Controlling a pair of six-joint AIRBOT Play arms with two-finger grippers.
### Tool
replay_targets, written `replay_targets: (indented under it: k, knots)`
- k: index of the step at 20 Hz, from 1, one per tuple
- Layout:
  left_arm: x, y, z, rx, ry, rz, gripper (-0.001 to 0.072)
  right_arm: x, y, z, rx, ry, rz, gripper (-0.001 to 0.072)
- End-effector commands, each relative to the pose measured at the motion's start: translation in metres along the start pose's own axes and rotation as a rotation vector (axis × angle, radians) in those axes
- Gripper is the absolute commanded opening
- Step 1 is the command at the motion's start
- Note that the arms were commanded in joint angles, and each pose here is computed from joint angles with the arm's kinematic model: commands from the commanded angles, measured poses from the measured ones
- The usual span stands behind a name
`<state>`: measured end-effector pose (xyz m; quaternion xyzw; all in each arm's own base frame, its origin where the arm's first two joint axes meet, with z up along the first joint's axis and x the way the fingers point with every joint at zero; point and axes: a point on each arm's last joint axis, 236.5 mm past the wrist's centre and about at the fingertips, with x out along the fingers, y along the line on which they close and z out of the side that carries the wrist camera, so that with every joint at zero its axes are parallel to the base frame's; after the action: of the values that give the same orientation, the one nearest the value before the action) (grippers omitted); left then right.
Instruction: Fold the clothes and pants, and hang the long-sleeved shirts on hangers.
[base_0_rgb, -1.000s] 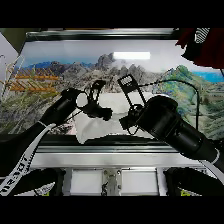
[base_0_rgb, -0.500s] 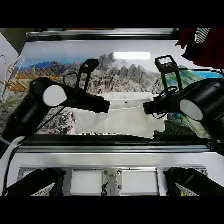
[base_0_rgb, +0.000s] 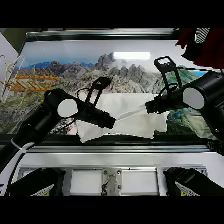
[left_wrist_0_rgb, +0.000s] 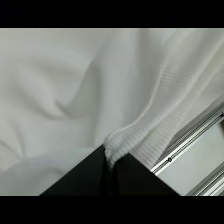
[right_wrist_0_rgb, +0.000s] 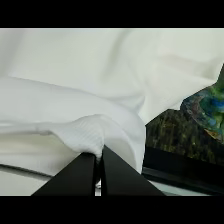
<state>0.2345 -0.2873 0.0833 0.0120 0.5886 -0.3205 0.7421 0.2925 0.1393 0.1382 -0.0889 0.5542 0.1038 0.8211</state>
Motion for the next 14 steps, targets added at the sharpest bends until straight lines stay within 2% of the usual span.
replay_targets:
  k: [1,5,6,7,8,14]
  knots:
    - [0.022,0.001,-0.002,-0.058,0.028,-0.046,0.0014,0.006,0.017,-0.005,-0.009,0.04,0.085,0.0017]
    - [0.022,0.003,-0.001,-0.04,0.022,-0.039,0.0016,0.005,0.029,-0.007,-0.005,0.052,0.137,0.0018]
    - [0.022,0.003,-0.001,-0.022,0.025,-0.04,0.0144,0.005,0.029,-0.007,-0.005,0.053,0.137,0.0018]
    - [0.021,0.003,-0.001,-0.016,0.023,-0.042,0.0517,0.005,0.029,-0.007,-0.005,0.051,0.137,0.0018]
    - [0.019,0.002,-0.001,-0.014,0.015,-0.043,0.0713,0.005,0.029,-0.006,-0.005,0.049,0.138,0.0019]
    - [-0.043,0.034,0.034,-0.065,-0.178,-0.017,0.0709,0.005,0.029,-0.007,-0.005,0.05,0.137,0.0019]
